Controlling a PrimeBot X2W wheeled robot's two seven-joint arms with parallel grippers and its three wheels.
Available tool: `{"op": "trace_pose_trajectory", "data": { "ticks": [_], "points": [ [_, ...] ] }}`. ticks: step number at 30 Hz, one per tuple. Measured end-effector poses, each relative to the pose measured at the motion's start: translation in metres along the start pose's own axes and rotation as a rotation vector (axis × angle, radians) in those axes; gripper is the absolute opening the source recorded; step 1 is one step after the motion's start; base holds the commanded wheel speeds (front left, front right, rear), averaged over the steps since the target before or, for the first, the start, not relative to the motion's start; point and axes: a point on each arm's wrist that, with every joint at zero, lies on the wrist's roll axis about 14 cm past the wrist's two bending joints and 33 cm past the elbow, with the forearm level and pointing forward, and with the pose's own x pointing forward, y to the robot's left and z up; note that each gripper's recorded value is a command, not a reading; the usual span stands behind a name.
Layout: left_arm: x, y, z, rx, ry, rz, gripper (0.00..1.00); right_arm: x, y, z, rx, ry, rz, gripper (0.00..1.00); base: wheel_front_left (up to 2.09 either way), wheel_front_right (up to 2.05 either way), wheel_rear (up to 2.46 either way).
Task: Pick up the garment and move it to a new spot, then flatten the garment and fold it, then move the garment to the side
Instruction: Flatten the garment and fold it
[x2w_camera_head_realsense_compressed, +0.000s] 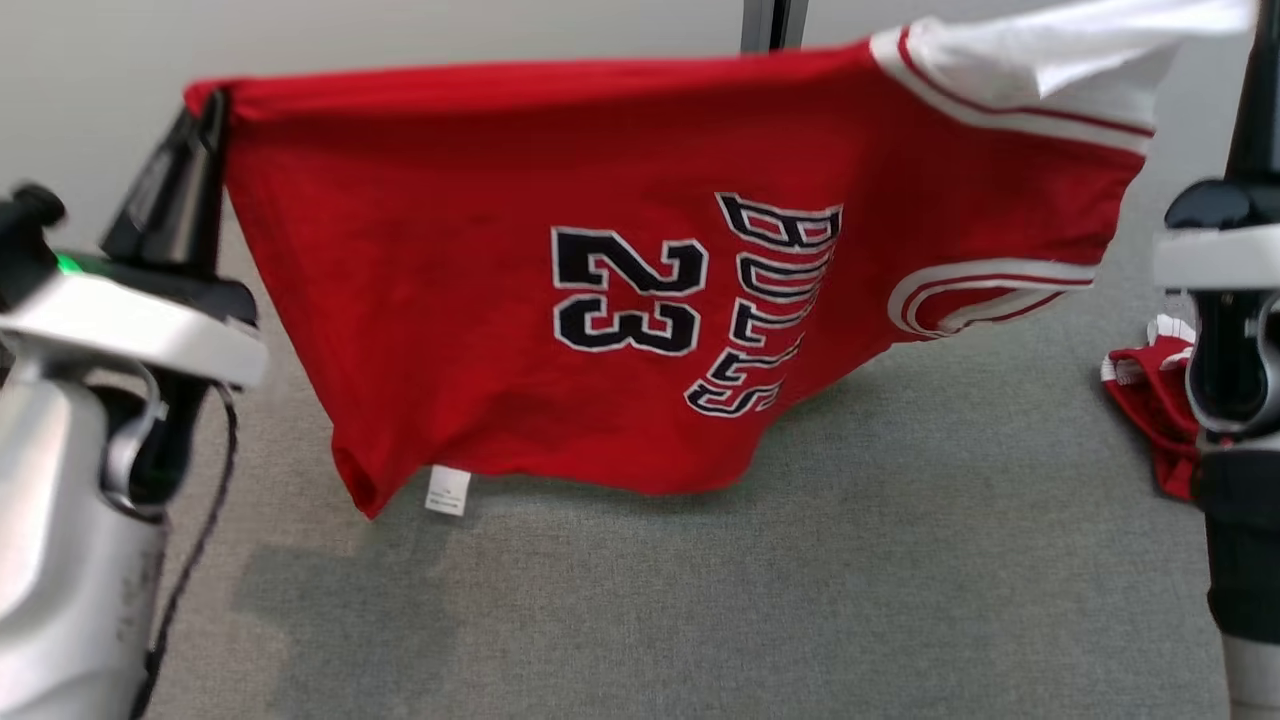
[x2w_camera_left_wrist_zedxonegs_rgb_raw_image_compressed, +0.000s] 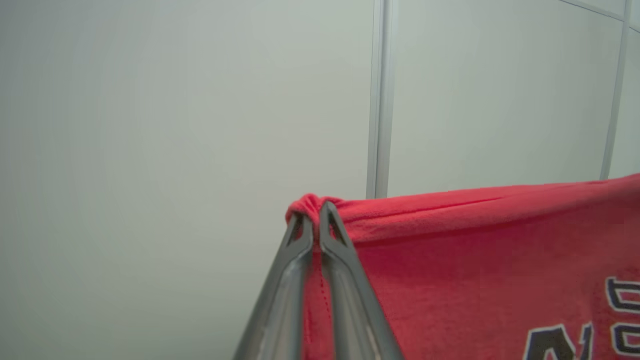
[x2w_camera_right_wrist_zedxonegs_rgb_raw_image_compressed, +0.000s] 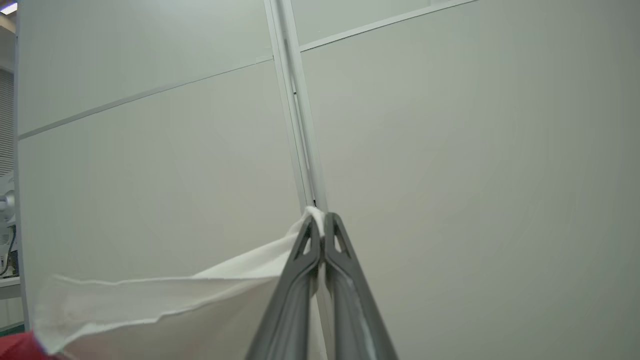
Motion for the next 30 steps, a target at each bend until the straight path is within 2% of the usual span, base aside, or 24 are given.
{"op": "trace_pose_trajectory", "data": {
  "ticks": [3,8,12,16,20,23,25,27,30],
  "points": [
    [0.015,0.006,0.002,0.004,0.032,-0.003,0.0,0.013,0.002,-0.006,-0.009,0.008,0.02,0.0,0.0,0.0,0.0],
    [0.045,0.015,-0.019,0.018,0.099,-0.001,0.0,0.039,0.004,-0.044,-0.023,0.08,0.046,0.0,0.0,0.0,0.0],
    [0.091,0.024,-0.014,0.104,0.041,0.013,0.0,0.083,0.0,-0.057,-0.091,0.071,0.068,0.0,0.0,0.0,0.0],
    [0.139,0.038,0.008,0.205,-0.08,0.043,0.0,0.138,-0.004,-0.036,-0.21,-0.038,0.092,0.0,0.0,0.0,0.0],
    [0.172,0.042,0.015,0.24,-0.169,0.043,0.0,0.171,-0.011,-0.017,-0.288,-0.137,0.08,0.0,0.0,0.0,0.0],
    [0.183,0.047,0.002,0.256,-0.168,0.046,0.0,0.178,-0.018,-0.024,-0.283,-0.155,0.061,0.0,0.0,0.0,0.0],
    [0.182,0.053,-0.023,0.25,-0.12,0.05,0.0,0.175,-0.024,-0.034,-0.274,-0.149,0.047,0.0,0.0,0.0,0.0],
    [0.175,0.059,-0.051,0.22,-0.066,0.07,0.0,0.162,-0.037,-0.06,-0.273,-0.097,0.028,0.0,0.0,0.0,0.0],
    [0.149,0.063,-0.098,0.164,0.026,0.096,0.0,0.123,-0.06,-0.111,-0.259,0.039,-0.01,0.0,0.0,0.0,0.0]
  ]
}}
